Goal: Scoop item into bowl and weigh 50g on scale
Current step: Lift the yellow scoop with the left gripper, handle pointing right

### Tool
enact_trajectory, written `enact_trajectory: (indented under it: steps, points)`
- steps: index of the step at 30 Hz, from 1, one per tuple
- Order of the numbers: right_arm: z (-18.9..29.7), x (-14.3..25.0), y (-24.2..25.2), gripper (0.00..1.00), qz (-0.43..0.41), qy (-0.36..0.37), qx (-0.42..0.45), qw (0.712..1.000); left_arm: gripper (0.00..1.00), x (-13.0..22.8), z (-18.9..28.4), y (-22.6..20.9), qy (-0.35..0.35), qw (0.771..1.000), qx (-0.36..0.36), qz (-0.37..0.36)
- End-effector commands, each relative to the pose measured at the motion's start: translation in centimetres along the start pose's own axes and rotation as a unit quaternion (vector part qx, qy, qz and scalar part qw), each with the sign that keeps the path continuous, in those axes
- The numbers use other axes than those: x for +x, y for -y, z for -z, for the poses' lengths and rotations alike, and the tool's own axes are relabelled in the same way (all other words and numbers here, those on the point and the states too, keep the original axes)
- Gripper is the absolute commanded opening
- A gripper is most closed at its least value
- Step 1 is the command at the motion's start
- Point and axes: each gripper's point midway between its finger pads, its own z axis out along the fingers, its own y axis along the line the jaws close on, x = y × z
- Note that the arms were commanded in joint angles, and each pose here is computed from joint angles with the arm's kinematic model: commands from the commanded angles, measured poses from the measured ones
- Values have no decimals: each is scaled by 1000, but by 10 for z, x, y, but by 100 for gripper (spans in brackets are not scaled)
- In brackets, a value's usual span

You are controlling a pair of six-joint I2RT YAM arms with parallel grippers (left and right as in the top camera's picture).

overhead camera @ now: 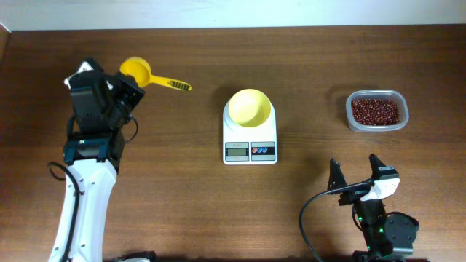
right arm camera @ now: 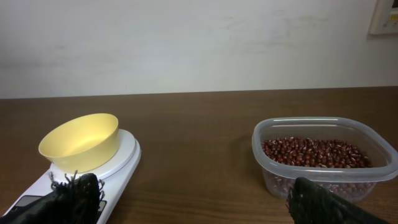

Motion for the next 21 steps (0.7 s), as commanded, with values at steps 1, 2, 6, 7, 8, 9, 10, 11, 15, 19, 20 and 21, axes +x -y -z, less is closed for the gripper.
enact_trajectory:
  steps: [1, 2, 6, 7, 8, 9, 10, 11, 15, 19, 20, 21]
  points:
    - [0, 2, -1, 99, 0, 0, -2, 1000, 0, 12, 7, 5, -35, 999, 3, 35]
    - [0, 2, -1, 99, 0, 0, -2, 1000, 0, 21, 7, 6, -51, 998, 2, 34]
    - [0, 2, -1, 99, 0, 0, -2, 1000, 0, 46, 8, 11, -84, 996, -3, 29]
    - [0, 2, -1, 99, 0, 0, -2, 1000, 0, 51, 9, 14, -90, 996, -2, 29]
    - [0, 2, -1, 99, 0, 0, -2, 1000, 0, 56, 9, 16, -97, 995, -2, 32]
    - [0, 2, -1, 99, 0, 0, -2, 1000, 0, 60, 9, 17, -99, 994, -3, 36]
    - [0, 2, -1, 99, 0, 0, -2, 1000, 0, 61, 9, 17, -96, 994, -11, 46]
    - [0, 2, -1, 99, 0, 0, -2, 1000, 0, 61, 9, 16, -87, 994, -21, 62]
    - [0, 1, 7, 99, 13, 2, 22, 1000, 0, 60, 8, 15, -73, 992, -32, 100]
    - [1, 2, 14, 99, 13, 0, 41, 999, 0, 61, 8, 14, -74, 992, -35, 99]
    - [1, 2, 14, 99, 13, 0, 41, 999, 0, 61, 8, 14, -74, 992, -35, 99]
    - [1, 2, 14, 99, 13, 0, 41, 999, 0, 61, 8, 14, -74, 992, -35, 99]
